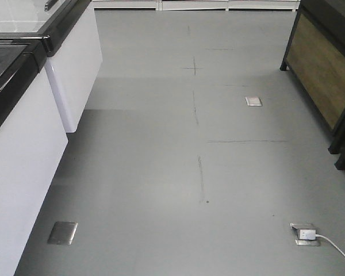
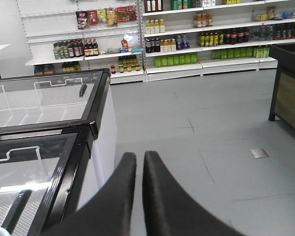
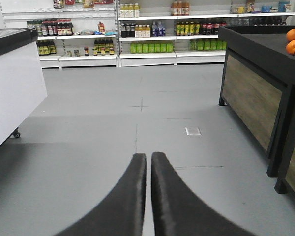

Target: Left arm holds basket, right arm returns cookies

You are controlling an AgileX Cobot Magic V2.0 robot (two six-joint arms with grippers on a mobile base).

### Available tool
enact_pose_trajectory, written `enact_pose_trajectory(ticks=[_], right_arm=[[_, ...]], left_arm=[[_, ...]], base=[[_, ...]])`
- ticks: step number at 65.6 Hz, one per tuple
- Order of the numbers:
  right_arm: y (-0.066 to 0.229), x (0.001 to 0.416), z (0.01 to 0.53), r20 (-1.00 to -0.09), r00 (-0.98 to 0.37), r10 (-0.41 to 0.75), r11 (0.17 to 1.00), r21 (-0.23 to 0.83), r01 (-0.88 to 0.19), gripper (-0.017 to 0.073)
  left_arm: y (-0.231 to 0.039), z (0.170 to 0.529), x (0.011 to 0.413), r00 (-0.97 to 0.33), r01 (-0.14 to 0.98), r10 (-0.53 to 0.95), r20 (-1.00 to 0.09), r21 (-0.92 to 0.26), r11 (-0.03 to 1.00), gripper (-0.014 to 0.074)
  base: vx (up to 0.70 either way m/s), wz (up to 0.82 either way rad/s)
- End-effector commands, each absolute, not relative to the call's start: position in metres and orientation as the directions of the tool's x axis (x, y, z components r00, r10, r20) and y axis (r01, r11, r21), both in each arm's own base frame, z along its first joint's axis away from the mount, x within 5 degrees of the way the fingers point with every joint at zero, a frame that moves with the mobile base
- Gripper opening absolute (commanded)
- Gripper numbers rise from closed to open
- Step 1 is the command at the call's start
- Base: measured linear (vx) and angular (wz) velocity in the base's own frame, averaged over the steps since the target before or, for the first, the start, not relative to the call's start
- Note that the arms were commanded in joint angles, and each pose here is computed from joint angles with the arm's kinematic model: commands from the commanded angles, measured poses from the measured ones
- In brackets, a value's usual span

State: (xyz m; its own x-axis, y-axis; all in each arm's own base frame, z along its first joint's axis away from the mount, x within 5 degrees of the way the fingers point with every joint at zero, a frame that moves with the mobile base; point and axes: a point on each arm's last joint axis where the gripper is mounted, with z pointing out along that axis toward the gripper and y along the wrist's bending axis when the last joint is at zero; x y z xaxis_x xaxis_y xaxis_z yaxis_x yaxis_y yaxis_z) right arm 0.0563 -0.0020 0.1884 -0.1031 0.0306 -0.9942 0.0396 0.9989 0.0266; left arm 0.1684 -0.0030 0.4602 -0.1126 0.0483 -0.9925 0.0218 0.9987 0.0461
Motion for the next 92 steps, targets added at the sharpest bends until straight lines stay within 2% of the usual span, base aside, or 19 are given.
enact_pose_trajectory(ticks=[1, 7, 23, 28, 33, 40, 50, 65, 71, 76, 84, 92], right_arm=[[-0.002, 0.056, 0.19, -0.999, -0.037, 0.018, 0.999, 0.016, 0.038, -0.0006], [-0.002, 0.056, 0.19, -0.999, -0.037, 0.018, 0.999, 0.016, 0.038, -0.0006], [-0.002, 0.056, 0.19, -0.999, -0.037, 0.018, 0.999, 0.016, 0.038, -0.0006], [-0.002, 0.056, 0.19, -0.999, -0.037, 0.018, 0.999, 0.016, 0.038, -0.0006], [-0.002, 0.056, 0.19, -0.999, -0.037, 0.018, 0.999, 0.016, 0.038, -0.0006], [-0.002, 0.056, 0.19, -0.999, -0.037, 0.018, 0.999, 0.016, 0.038, -0.0006], [-0.002, 0.056, 0.19, -0.999, -0.037, 0.018, 0.999, 0.016, 0.038, -0.0006], [-0.002, 0.056, 0.19, -0.999, -0.037, 0.018, 0.999, 0.016, 0.038, -0.0006], [-0.002, 0.056, 0.19, -0.999, -0.037, 0.018, 0.999, 0.016, 0.038, -0.0006], [-0.002, 0.056, 0.19, -0.999, -0.037, 0.018, 0.999, 0.016, 0.038, -0.0006], [-0.002, 0.056, 0.19, -0.999, -0.037, 0.018, 0.999, 0.016, 0.038, -0.0006], [-0.002, 0.056, 0.19, -0.999, -0.037, 0.018, 0.999, 0.016, 0.038, -0.0006]], left_arm=[[-0.003, 0.479, 0.163, 0.008, 0.018, 0.03, -1.0, 0.03, 0.999, 0.011], [-0.003, 0.479, 0.163, 0.012, 0.018, 0.03, -0.999, 0.03, 0.999, 0.0195], [-0.003, 0.481, 0.163, 0.031, 0.017, 0.021, -0.999, 0.021, 1.0, 0.0501], [-0.003, 0.482, 0.163, 0.036, 0.018, -0.012, -0.999, -0.011, 1.0, 0.0545], [-0.003, 0.482, 0.163, 0.036, 0.019, -0.042, -0.998, -0.042, 0.999, 0.055], [-0.001, 0.482, 0.163, 0.037, -0.005, -0.008, -0.999, -0.009, 1.0, 0.0534], [0.006, 0.482, 0.163, 0.037, -0.078, 0.073, -0.997, 0.07, 0.995, 0.0515], [0.018, 0.483, 0.161, 0.039, -0.208, 0.048, -0.998, 0.039, 0.977, 0.0515], [0.021, 0.483, 0.16, 0.035, -0.245, 0.072, -0.997, 0.061, 0.968, 0.0512], [0.019, 0.484, 0.161, 0.05, -0.225, 0.064, -0.997, 0.051, 0.973, 0.0498], [0.011, 0.487, 0.162, 0.097, -0.133, -0.005, -0.995, -0.018, 0.991, 0.0473], [0.005, 0.485, 0.164, 0.08, -0.066, 0.023, -0.997, 0.018, 0.998, 0.045]], base=[[0.0, 0.0], [0.0, 0.0], [0.0, 0.0], [0.0, 0.0], [0.0, 0.0], [0.0, 0.0], [0.0, 0.0], [0.0, 0.0], [0.0, 0.0], [0.0, 0.0], [0.0, 0.0], [0.0, 0.0]])
